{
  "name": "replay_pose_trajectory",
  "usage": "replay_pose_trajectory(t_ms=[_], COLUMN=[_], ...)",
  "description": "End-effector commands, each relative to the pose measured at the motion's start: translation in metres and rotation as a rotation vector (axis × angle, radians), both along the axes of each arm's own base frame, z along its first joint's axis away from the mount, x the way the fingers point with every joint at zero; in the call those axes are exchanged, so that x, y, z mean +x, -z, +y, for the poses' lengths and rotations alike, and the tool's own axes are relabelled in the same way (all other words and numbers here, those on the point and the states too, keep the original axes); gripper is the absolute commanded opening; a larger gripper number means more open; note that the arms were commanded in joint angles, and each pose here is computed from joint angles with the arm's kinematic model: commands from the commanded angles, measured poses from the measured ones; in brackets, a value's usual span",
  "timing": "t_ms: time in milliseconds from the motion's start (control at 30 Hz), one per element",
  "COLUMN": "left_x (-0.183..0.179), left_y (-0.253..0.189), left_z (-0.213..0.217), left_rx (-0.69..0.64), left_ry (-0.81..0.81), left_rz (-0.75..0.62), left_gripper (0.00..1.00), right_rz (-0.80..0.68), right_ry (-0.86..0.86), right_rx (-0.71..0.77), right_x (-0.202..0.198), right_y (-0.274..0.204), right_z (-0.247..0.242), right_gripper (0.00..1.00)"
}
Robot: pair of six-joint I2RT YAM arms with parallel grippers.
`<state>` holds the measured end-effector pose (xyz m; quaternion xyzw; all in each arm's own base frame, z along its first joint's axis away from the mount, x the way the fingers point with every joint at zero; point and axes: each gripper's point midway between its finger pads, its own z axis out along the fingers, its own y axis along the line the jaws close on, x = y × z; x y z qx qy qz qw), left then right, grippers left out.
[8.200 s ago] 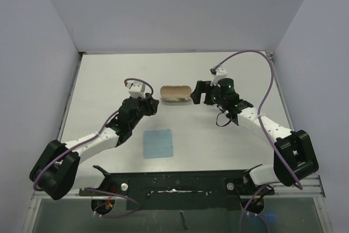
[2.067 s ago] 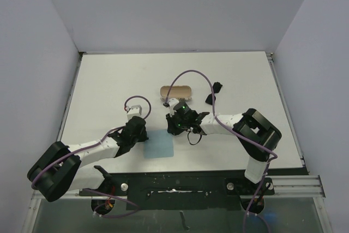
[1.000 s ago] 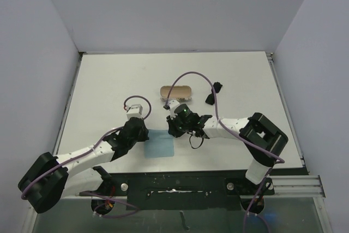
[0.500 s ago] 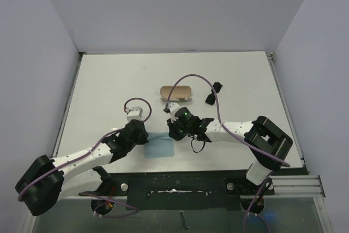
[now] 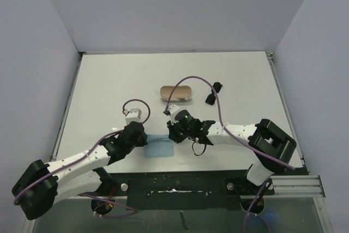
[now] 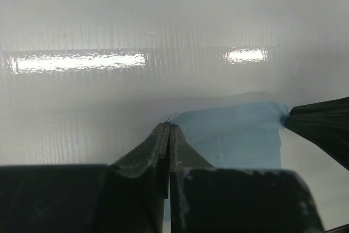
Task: Organize the sunglasses
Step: Fold the glasses cleaning cloth at the center of the board.
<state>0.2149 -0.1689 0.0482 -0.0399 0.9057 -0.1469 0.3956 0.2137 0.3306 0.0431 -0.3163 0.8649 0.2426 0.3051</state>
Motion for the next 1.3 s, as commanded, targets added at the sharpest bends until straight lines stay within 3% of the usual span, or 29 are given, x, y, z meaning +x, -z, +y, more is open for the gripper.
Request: replay_pose_trajectory(t_ms=[0, 1267], left_x=[0.0, -0.025], left_y=[-0.006, 0.003], left_z=[-0.001, -0.002], left_rx=[-0.019, -0.035], left_ry=[-0.016, -0.003], left_rz=[-0.013, 0.032], left_gripper=[0.0, 0.0], right_rz=[-0.037, -0.025], right_ry=[0.01, 0.006], right_rx=[0.047, 0.035], right_x=[-0.001, -0.024], right_y=[-0.017, -0.011], right_z=[0.005, 0.002], right_gripper=[0.0, 0.0])
